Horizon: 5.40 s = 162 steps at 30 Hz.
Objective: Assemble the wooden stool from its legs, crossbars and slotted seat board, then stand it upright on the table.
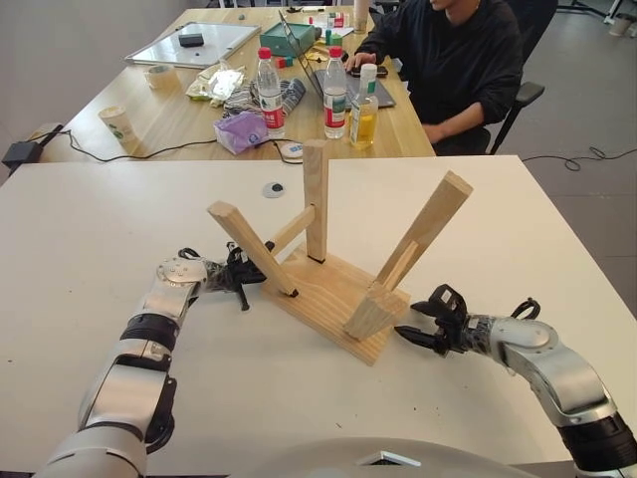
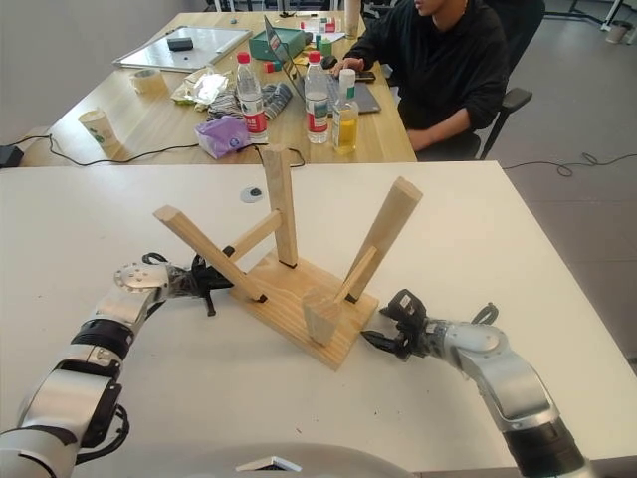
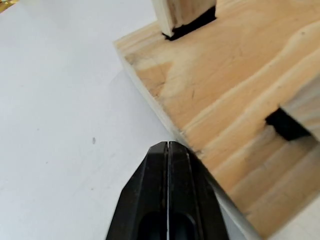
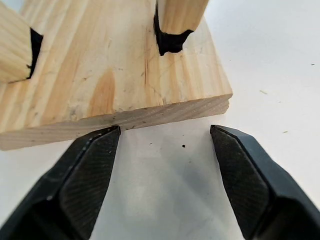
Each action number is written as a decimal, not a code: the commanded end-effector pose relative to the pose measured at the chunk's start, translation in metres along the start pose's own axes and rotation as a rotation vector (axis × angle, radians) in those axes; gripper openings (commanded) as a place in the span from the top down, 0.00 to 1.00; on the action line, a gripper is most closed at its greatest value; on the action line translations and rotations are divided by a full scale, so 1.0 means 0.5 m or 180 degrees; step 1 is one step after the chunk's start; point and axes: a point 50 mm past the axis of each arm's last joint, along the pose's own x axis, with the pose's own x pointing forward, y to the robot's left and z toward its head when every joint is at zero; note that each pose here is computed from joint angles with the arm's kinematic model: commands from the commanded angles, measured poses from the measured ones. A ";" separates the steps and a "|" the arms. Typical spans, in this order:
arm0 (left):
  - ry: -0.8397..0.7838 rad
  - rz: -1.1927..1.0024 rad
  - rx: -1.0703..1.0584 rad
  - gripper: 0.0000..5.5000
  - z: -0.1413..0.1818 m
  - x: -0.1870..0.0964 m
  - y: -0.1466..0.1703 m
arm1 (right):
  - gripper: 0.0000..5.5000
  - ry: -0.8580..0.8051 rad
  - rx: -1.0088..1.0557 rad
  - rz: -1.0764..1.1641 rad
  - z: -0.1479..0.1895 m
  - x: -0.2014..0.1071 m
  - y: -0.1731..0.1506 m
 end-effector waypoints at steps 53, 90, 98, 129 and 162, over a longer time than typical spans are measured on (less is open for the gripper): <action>-0.1109 -0.0774 -0.0205 0.78 0.082 -0.056 -0.143 | 0.67 -0.1035 -0.0546 0.1090 0.070 -0.010 0.045; -0.0191 -0.1960 -0.3334 0.81 0.130 -0.032 -0.055 | 0.73 0.0437 0.2496 0.1724 0.128 0.007 -0.012; -0.0276 -0.1810 -0.3268 0.68 0.124 -0.017 -0.019 | 0.73 0.0320 0.2434 0.1753 0.139 0.014 -0.019; -0.1249 -0.0288 -0.1484 0.02 0.112 -0.223 0.040 | 0.03 -0.1088 0.0755 0.0806 0.106 -0.258 -0.133; -0.1345 -0.0843 -0.0393 0.55 0.062 -0.040 -0.111 | 0.48 -0.0945 -0.0584 0.1118 0.039 -0.062 -0.044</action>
